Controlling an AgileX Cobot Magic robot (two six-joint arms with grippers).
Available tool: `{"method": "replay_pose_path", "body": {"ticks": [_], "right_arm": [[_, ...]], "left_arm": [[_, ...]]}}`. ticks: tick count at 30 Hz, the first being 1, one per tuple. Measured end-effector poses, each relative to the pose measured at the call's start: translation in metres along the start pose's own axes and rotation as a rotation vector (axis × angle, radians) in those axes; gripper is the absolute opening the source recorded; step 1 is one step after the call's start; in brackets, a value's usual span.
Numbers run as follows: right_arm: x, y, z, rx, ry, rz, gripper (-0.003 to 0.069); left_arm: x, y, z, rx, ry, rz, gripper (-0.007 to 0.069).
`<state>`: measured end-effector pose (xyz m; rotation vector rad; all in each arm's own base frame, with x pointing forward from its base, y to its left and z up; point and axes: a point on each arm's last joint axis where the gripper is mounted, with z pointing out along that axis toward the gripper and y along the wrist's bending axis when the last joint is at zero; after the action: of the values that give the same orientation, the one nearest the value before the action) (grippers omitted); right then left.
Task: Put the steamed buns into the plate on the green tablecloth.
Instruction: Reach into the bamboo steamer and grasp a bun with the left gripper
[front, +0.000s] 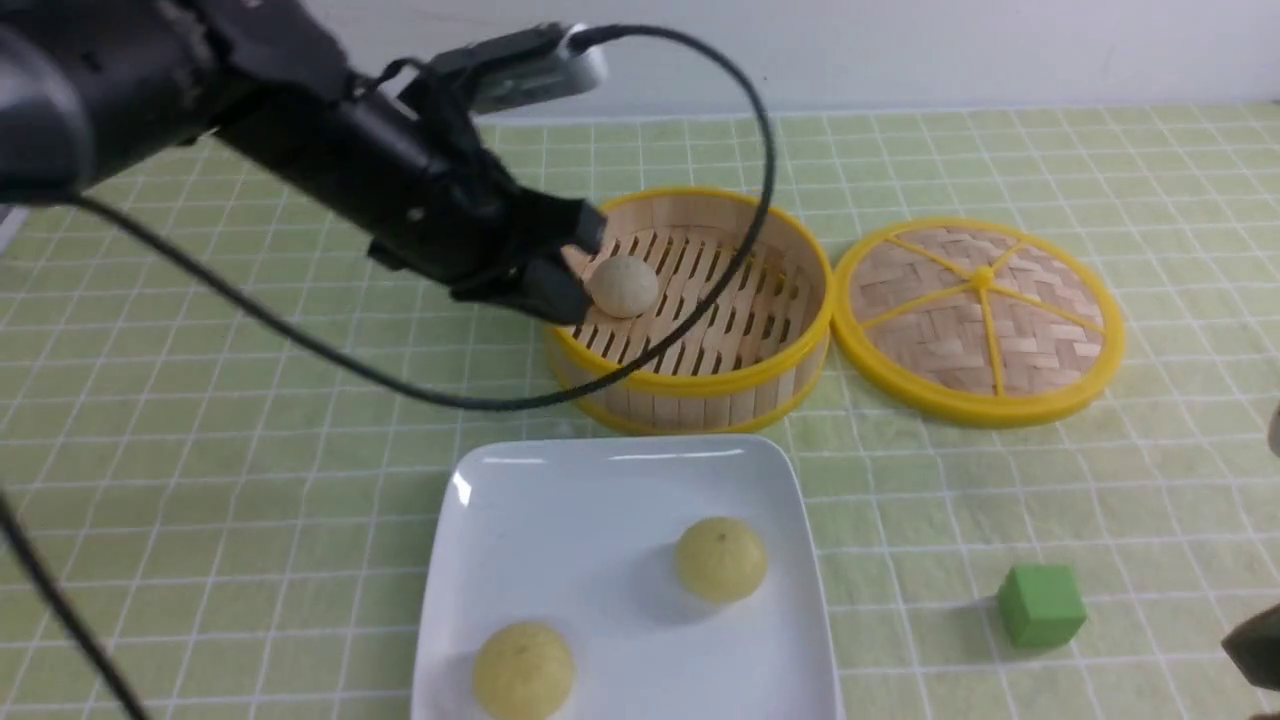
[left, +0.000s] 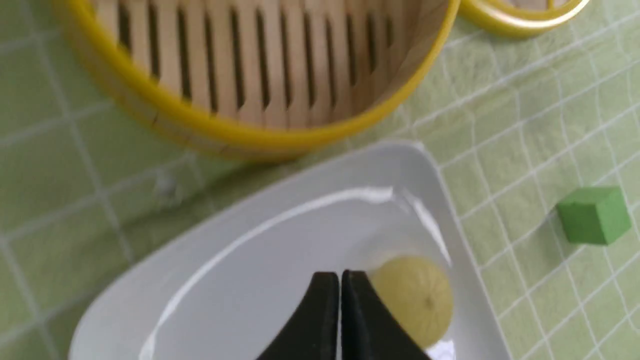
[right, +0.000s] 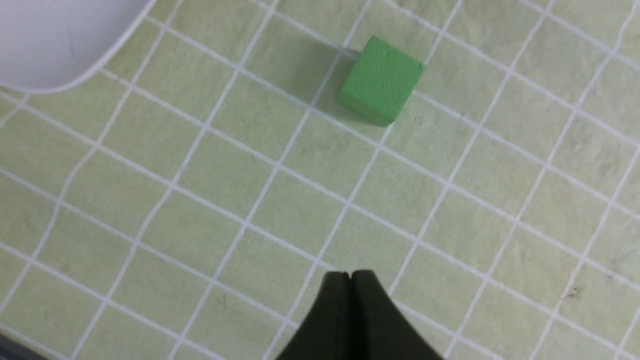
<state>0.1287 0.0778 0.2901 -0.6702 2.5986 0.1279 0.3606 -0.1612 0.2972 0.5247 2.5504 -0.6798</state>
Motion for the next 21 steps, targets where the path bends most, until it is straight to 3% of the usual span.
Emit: {"method": "replay_pose_path", "body": {"ticks": [3,5,6,11,16,21], "right_arm": [[0.004,0.0,0.006,-0.002,-0.007,-0.002,-0.0008],[0.004,0.0,0.009,-0.004,-0.026,-0.002,-0.0007],[0.004,0.001,0.009,-0.004,-0.028,-0.002,-0.0007],[0.001,0.001,0.009,-0.006,-0.054,-0.003,-0.0006],[0.001,0.001,0.01,-0.006,-0.057,-0.003,0.0001],[0.001,0.001,0.01,-0.007,-0.065,-0.003,0.0003]], "left_arm": [[-0.028,-0.005,0.017,-0.003,-0.022,0.027,0.014],[-0.044,-0.002,0.032,-0.029,-0.037,0.023,0.0249],[-0.047,-0.001,0.035,-0.034,-0.039,0.023,0.0249],[-0.067,0.02,0.071,-0.103,-0.069,0.025,0.0412],[-0.065,0.039,0.107,-0.14,-0.039,0.026,0.0443],[-0.058,0.052,0.132,-0.164,-0.023,0.022,0.041]]}}
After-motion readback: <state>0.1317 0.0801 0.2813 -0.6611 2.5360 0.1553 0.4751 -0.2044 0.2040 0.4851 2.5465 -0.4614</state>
